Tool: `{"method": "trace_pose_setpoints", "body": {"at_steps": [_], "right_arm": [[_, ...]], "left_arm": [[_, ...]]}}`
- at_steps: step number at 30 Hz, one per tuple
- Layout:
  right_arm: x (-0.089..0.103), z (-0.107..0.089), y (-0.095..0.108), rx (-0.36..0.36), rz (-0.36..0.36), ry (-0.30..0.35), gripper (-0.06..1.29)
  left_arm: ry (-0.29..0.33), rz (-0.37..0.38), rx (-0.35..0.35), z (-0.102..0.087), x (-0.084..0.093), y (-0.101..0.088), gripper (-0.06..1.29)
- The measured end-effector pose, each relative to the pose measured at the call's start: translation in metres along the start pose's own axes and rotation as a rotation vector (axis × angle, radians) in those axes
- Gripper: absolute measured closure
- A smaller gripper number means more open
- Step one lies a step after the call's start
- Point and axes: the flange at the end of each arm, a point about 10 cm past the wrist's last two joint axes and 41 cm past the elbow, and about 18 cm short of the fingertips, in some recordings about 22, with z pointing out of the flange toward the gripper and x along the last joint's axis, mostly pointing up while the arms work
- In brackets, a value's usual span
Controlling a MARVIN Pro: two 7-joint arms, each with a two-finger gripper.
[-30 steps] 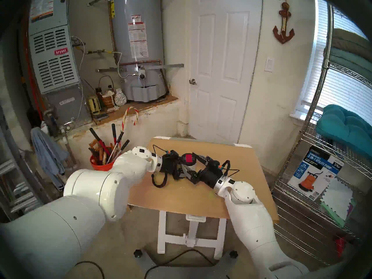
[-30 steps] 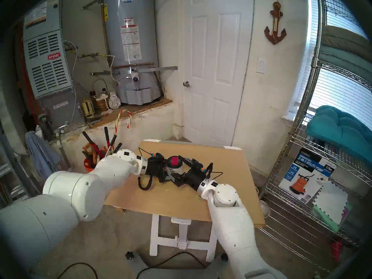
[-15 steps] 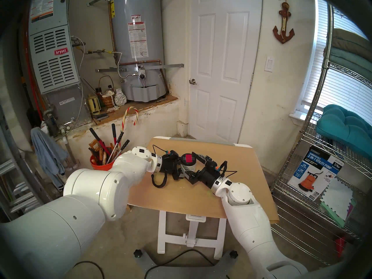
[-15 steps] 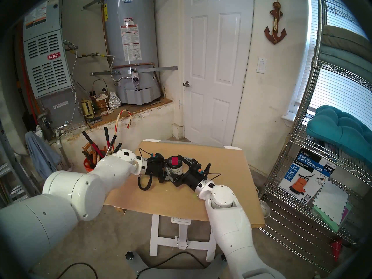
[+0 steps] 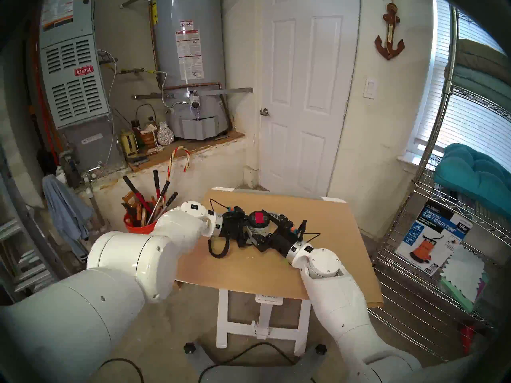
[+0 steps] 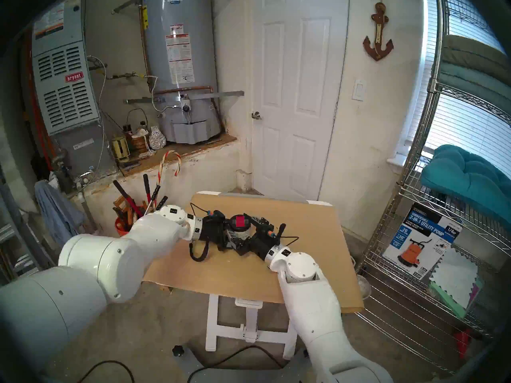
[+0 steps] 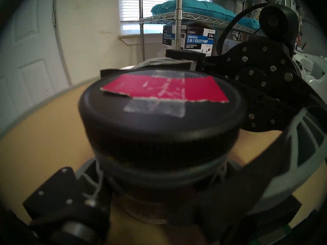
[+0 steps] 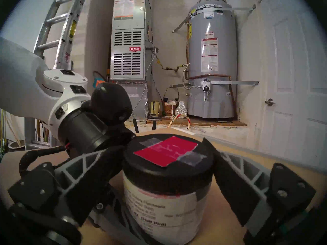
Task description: Open paint jar
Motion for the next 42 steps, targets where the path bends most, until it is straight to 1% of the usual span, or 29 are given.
{"method": "trace_pose_setpoints", "body": {"at_steps": [7, 19, 21, 22, 24, 28, 34, 35, 36, 37, 42], "right_arm": [[0.01, 0.008, 0.004, 0.017, -0.003, 0.004, 0.02], [0.014, 0.01, 0.008, 0.041, 0.001, -0.001, 0.02], [0.014, 0.01, 0.008, 0.043, 0.002, -0.001, 0.13], [0.014, 0.01, 0.008, 0.045, 0.002, -0.002, 0.36], [0.014, 0.01, 0.009, 0.048, 0.004, -0.002, 0.36], [0.013, 0.01, 0.009, 0.059, 0.007, -0.007, 0.41], [0.009, 0.009, 0.009, 0.068, 0.013, -0.02, 0.41], [0.009, 0.009, 0.009, 0.068, 0.014, -0.021, 0.28], [0.009, 0.009, 0.009, 0.068, 0.014, -0.021, 0.11], [0.008, 0.008, 0.009, 0.068, 0.015, -0.022, 0.04], [0.007, 0.008, 0.01, 0.066, 0.016, -0.024, 0.03]], "left_arm": [[-0.001, 0.001, -0.004, 0.0, 0.0, 0.0, 0.45], [-0.004, -0.005, -0.008, -0.001, 0.0, 0.0, 0.45], [-0.004, -0.006, -0.008, -0.001, 0.0, 0.0, 0.45], [-0.004, -0.006, -0.008, -0.001, 0.0, 0.0, 0.45], [-0.005, -0.006, -0.008, -0.001, 0.0, 0.0, 0.45], [-0.005, -0.007, -0.01, -0.002, 0.0, 0.0, 0.45], [-0.006, -0.007, -0.012, -0.003, 0.0, 0.0, 0.45], [-0.006, -0.007, -0.012, -0.003, 0.0, 0.0, 0.45], [-0.006, -0.007, -0.012, -0.003, 0.0, 0.0, 0.45], [-0.006, -0.007, -0.012, -0.003, -0.001, 0.0, 0.45], [-0.006, -0.008, -0.013, -0.003, -0.001, 0.0, 0.45]]}}
